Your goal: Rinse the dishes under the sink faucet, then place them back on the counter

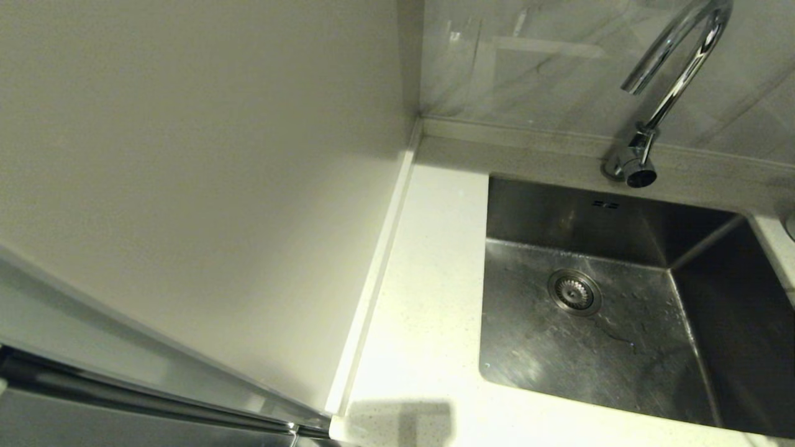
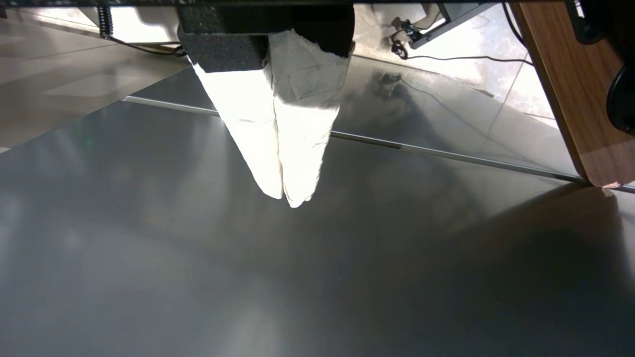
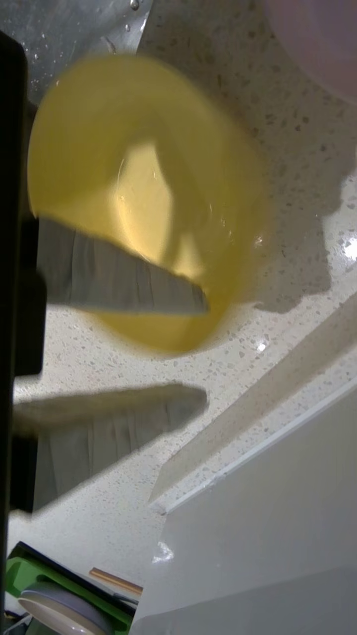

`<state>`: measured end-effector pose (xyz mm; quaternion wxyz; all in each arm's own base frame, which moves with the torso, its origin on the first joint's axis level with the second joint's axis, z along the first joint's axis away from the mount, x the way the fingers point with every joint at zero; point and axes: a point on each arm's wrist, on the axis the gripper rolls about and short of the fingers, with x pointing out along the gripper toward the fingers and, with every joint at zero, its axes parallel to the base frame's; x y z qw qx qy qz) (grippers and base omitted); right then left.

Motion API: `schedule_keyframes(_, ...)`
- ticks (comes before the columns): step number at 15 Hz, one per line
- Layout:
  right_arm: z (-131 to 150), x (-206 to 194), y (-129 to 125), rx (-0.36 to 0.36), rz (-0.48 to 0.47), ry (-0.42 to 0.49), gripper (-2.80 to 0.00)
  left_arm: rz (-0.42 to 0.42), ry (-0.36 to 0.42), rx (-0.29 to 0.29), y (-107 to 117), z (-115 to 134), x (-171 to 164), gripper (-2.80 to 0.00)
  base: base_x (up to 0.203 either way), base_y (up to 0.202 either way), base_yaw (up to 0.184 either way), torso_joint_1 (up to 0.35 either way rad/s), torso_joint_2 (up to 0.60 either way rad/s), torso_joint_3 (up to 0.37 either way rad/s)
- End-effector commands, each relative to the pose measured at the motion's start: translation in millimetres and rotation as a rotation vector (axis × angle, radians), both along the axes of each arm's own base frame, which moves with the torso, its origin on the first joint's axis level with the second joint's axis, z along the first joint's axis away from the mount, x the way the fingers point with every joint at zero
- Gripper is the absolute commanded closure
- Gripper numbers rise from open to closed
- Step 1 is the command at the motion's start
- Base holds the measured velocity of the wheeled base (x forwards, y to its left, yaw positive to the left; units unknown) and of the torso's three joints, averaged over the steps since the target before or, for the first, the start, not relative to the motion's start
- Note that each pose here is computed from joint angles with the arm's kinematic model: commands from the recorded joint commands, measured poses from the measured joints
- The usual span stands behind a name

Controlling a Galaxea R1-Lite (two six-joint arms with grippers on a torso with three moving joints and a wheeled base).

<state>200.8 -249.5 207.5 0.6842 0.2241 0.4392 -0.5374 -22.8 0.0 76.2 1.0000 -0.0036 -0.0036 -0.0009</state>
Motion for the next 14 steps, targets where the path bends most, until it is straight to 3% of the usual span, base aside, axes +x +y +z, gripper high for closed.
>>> schedule_keyframes(1,2.0,-1.4,-1.0,-0.005,-0.007,-0.002,-2.80,0.000,0.003,0.000,0.0,-0.8,0.2,0.00,0.000,0.000,0.000,0.000,0.00,0.000)
schedule_keyframes(6,8.7,-0.6,-2.3,-0.030,-0.008,-0.023,-2.80,0.000,0.003,0.000,0.0,-0.8,0.2,0.00,0.000,0.000,0.000,0.000,0.00,0.000)
schedule_keyframes(9,20.0,2.3,-2.7,-0.114,0.000,-0.098,-2.80,0.000,0.003,0.000,0.0,-0.8,0.2,0.00,0.000,0.000,0.000,0.000,0.00,0.000)
schedule_keyframes(11,38.6,3.7,12.2,-0.162,0.065,-0.171,-2.80,0.000,0.003,0.000,0.0,-0.8,0.2,0.00,0.000,0.000,0.000,0.000,0.00,0.000)
schedule_keyframes(14,78.3,-0.8,55.7,-0.203,0.249,-0.325,-2.80,0.000,0.003,0.000,0.0,-0.8,0.2,0.00,0.000,0.000,0.000,0.000,0.00,0.000)
